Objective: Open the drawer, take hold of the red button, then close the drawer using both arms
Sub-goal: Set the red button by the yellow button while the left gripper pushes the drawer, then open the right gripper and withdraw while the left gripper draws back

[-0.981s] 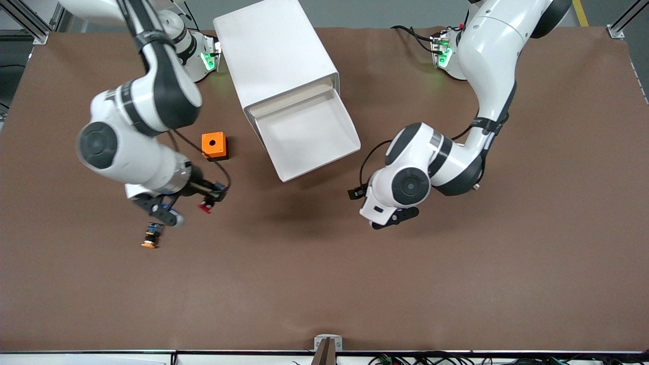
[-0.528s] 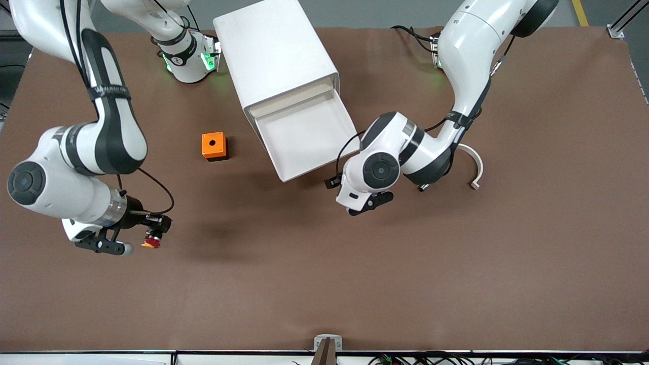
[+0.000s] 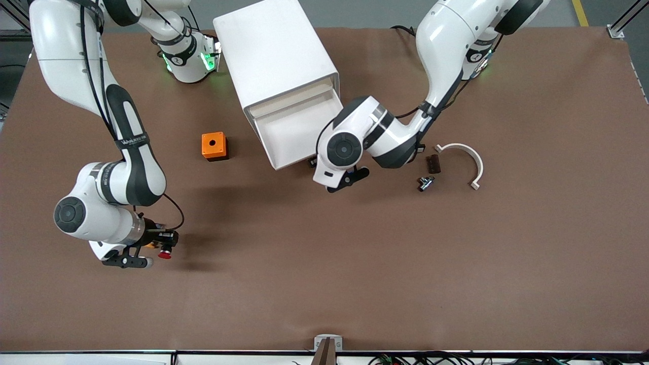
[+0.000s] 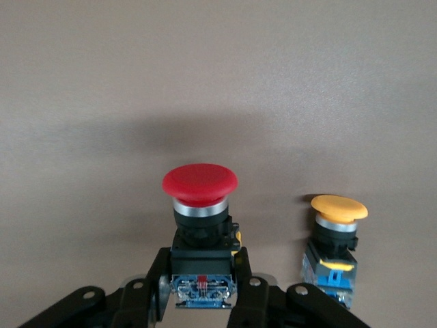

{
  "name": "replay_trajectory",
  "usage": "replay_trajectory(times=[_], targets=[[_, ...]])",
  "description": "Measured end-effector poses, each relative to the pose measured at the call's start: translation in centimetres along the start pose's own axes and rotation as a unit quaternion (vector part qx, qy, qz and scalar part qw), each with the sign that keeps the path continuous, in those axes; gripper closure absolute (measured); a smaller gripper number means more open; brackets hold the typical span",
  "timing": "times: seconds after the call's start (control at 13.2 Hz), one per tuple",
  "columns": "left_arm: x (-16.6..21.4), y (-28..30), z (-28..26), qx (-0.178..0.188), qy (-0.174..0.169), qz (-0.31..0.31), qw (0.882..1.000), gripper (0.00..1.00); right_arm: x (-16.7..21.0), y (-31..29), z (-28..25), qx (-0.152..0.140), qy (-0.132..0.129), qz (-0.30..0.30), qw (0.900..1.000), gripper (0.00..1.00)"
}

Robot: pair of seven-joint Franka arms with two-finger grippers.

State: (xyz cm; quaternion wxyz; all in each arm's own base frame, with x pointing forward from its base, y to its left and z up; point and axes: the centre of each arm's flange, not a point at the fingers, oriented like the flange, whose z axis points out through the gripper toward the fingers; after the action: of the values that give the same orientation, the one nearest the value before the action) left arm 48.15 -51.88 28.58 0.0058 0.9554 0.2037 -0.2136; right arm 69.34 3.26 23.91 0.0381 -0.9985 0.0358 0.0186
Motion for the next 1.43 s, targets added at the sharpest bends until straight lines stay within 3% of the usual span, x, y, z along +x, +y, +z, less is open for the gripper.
replay_trajectory(times=[0.6,0.75,0.83,1.13,1.28,1.43], targets=[[-8.4,1.7,4.1,0.029,-0.031,0.057,0.997,0.00,-0.6,1.1,4.0,-0.004,-0.029,-0.002,1.000,0.59],[-9.3,1.8,4.7,0.032,-0.042,0.059,0.997,0.00,-0.6,1.1,4.2,-0.005,-0.030,-0.002,1.000,0.54],[-9.9,1.9,5.2,0.034,-0.045,0.062,0.996,0.00,-0.5,1.1,4.1,-0.005,-0.029,-0.001,1.000,0.48],[-10.4,2.2,5.6,0.030,-0.043,0.065,0.997,0.00,0.7,1.3,1.4,-0.002,-0.015,-0.001,1.000,0.05],[-8.9,2.0,5.1,0.025,-0.039,0.054,0.997,0.00,1.9,2.0,-2.4,-0.004,-0.012,0.003,1.000,0.00],[-4.5,1.0,3.4,0.014,-0.023,0.022,0.999,0.00,2.9,3.5,-6.7,-0.010,0.002,0.009,1.000,0.00]])
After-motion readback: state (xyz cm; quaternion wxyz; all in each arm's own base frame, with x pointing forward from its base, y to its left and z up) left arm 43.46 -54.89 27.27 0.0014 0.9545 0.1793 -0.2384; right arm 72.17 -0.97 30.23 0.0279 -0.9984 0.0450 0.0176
